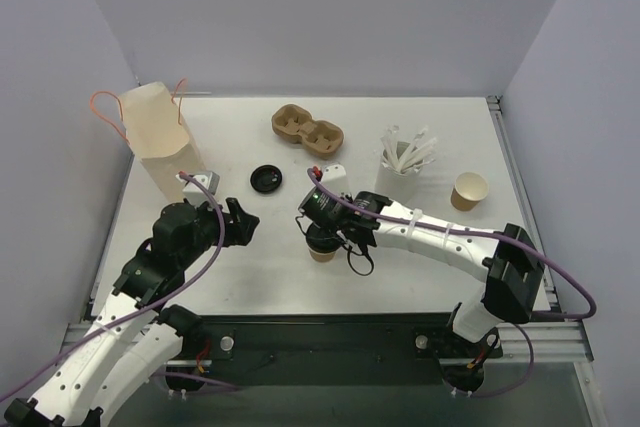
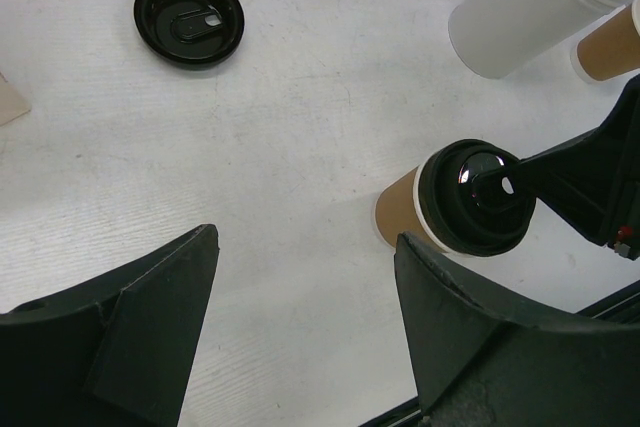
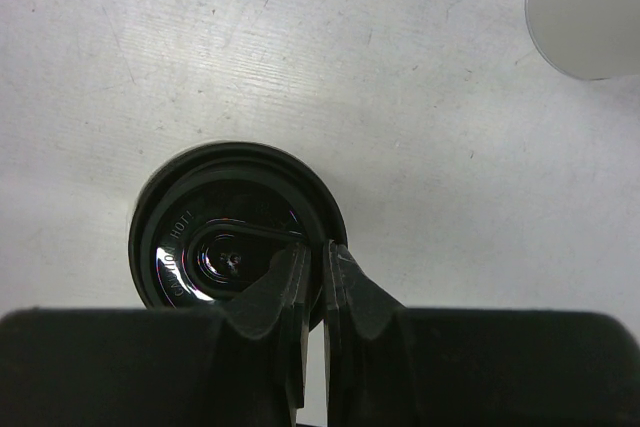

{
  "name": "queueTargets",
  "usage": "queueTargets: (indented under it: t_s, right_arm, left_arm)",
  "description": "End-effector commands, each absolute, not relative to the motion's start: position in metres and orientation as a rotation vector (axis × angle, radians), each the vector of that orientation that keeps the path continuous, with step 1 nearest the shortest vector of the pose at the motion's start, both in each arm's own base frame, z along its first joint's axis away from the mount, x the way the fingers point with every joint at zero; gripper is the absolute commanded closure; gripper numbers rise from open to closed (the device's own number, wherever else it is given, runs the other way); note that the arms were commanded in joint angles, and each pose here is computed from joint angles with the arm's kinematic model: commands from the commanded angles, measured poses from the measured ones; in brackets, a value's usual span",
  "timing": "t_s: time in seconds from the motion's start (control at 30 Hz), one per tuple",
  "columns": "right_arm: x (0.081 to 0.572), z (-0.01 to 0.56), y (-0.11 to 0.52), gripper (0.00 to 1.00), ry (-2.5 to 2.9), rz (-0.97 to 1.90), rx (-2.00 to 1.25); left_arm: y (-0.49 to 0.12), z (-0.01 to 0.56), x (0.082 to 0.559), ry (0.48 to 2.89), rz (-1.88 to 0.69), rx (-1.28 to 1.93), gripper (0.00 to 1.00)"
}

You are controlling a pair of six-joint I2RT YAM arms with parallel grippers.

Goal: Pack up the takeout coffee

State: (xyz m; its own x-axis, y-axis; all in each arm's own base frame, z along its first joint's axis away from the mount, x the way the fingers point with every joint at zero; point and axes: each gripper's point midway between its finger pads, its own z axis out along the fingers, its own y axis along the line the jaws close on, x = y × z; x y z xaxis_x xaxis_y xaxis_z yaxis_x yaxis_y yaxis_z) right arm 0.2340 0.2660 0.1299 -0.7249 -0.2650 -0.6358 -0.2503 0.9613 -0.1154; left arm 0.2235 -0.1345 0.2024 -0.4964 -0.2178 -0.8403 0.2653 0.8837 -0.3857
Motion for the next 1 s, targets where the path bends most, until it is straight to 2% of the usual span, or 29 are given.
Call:
queueTargets:
  t_s: [0.0, 0.63, 0.77, 0.97]
  right_arm:
    - [0.236, 0.119, 0.262, 1.00, 2.390, -0.074, -0.354]
    - [0.231, 0.101, 0.264, 1.00, 2.393, -0.078, -0.338]
    - [0.227, 0.092, 0.259, 1.00, 2.396, -0.109, -0.327]
    - [0.223, 0.084, 0.256, 1.00, 2.396, -0.128, -0.320]
  left_arm:
    - [-0.136, 0.209, 0.225, 1.989, -0.586, 0.046, 0.19]
    - [-0.140, 0.208, 0.225, 1.983, -0.609, 0.048, 0.20]
    - [-0.161, 0.199, 0.220, 2.026, -0.738, 0.073, 0.23]
    - [-0.206, 0.165, 0.211, 2.087, -1.073, 0.017, 0.30]
